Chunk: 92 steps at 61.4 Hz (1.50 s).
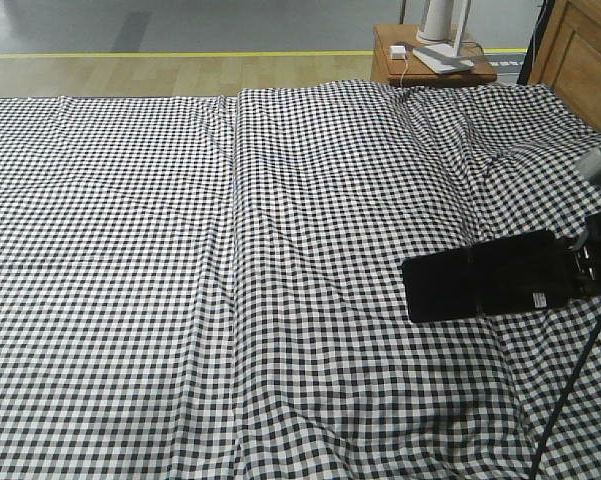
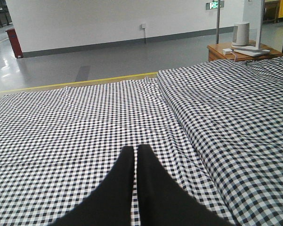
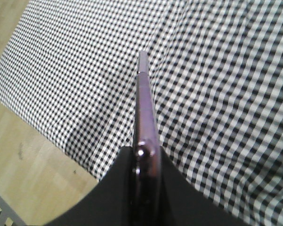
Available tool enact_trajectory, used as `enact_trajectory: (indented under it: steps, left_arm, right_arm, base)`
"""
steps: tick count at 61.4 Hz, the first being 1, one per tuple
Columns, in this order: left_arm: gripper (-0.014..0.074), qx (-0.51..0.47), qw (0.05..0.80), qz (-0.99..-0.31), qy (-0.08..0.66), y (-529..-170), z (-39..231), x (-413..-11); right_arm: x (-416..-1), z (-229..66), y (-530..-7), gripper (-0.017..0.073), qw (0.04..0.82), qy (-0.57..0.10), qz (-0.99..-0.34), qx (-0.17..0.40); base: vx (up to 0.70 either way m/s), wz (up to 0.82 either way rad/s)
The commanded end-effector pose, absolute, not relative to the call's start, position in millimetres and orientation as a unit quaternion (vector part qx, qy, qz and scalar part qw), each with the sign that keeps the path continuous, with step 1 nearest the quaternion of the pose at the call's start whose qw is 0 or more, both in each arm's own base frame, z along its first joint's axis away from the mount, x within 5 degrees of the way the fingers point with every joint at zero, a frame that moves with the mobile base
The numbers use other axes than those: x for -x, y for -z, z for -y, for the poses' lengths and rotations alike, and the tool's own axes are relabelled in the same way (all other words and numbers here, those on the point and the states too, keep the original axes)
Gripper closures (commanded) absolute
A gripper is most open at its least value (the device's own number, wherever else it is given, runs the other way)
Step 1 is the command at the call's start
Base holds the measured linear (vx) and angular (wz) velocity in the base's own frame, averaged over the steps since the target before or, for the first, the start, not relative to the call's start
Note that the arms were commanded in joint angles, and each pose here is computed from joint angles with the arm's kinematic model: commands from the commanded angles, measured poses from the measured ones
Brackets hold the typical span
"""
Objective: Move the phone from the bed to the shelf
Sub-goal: 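Lift the phone with the right gripper up off the bed, then hold the phone in the right gripper while the base turns away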
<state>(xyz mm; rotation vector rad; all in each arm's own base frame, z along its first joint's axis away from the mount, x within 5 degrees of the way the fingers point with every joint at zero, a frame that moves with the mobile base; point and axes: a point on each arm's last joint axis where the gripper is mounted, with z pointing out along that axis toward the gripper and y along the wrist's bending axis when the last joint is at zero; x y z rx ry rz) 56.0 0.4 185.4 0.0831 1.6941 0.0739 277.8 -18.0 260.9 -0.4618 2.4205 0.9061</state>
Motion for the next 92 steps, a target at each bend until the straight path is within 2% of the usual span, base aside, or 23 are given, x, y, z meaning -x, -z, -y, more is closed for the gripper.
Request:
enact_trajectory:
  steps: [1,22,41,51,92]
  left_arm:
    - [0.0593,-0.034,0.7,-0.713,-0.029,-201.1,0.1,-54.9]
    - [0.0593,-0.034,0.7,-0.713,-0.029,-201.1,0.1,-54.9]
    - [0.0593,-0.034,0.7,-0.713,-0.029,-201.1,0.1,-54.9]
    - [0.0593,-0.034,0.7,-0.713,-0.029,-201.1,0.1,-54.9]
    - [0.0593,-0.034,0.7,-0.713,-0.029,-201.1,0.1,-54.9]
  right_arm:
    - [-259.8,-7.8,-299.0,0.0561,0.281,-0.377,-0.855,0.219]
    - [-220.2,-86.8,-334.4,0.0561,0.267,-0.423,-0.801,0.328]
    - [-191.5,-128.6,-342.1,0.0561,0.222,-0.457,-0.77,0.387]
    - [-185.5,-137.0,-341.9,0.0561,0.212,-0.461,-0.761,0.405]
    - [-185.5,-137.0,-341.8,0.056,0.212,-0.46,-0.761,0.406]
  base:
    - [0.0,0.0]
    - [0.0,0.0]
    - [0.0,0.0]
    - [0.0,0.0]
    - [0.0,0.0]
